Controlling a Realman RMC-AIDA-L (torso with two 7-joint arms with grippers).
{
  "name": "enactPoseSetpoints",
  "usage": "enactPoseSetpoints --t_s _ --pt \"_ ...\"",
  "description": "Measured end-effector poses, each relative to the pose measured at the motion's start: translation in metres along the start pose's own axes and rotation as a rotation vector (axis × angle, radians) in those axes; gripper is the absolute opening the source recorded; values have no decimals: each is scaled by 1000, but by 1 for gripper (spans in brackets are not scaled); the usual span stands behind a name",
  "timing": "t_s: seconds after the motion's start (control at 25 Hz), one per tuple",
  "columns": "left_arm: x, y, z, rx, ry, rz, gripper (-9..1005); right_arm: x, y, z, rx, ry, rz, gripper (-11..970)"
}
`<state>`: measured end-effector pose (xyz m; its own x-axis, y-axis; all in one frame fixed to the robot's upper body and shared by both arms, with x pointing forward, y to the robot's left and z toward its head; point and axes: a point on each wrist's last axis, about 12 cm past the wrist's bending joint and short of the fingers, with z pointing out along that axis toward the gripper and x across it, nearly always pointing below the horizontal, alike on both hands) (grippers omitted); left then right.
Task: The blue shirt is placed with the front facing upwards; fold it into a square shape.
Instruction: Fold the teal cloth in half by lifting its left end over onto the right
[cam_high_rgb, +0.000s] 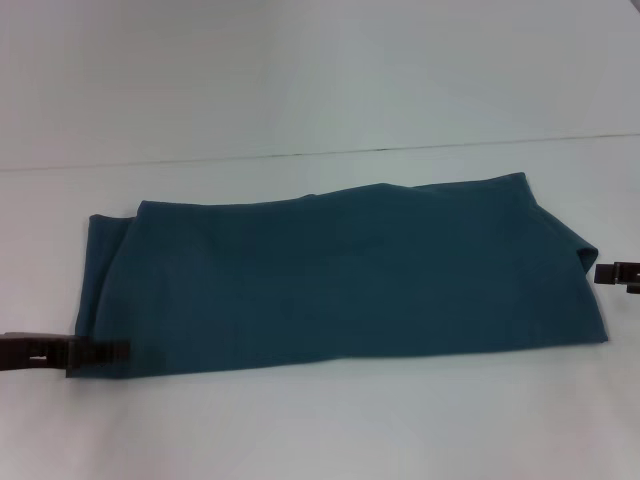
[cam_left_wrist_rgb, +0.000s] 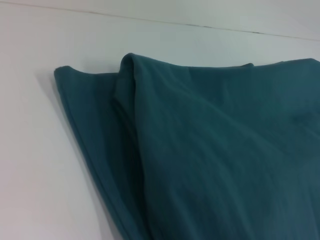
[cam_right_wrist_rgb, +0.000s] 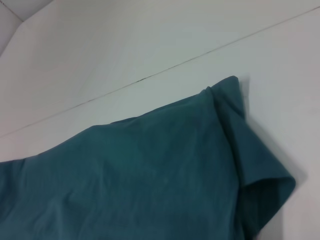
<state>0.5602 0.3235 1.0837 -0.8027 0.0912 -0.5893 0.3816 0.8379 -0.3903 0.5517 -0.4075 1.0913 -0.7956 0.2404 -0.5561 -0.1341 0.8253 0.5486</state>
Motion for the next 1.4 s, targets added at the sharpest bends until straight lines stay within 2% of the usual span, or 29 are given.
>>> enactPoseSetpoints --t_s 0.36,0.44,0.92,1.12,1.4 --pt "-4 2 2 -30 -15 5 682 0 0 0 0 -1 0 759" --pt "-4 0 4 -32 -9 16 470 -1 0 0 -1 0 -1 759" --pt "-5 -1 7 -56 13 31 237 0 0 0 1 -2 1 760" --pt "-6 -2 8 -54 14 35 37 0 -1 1 7 -4 4 760" --pt "-7 -3 8 -50 8 36 -1 4 -3 6 24 -8 20 759"
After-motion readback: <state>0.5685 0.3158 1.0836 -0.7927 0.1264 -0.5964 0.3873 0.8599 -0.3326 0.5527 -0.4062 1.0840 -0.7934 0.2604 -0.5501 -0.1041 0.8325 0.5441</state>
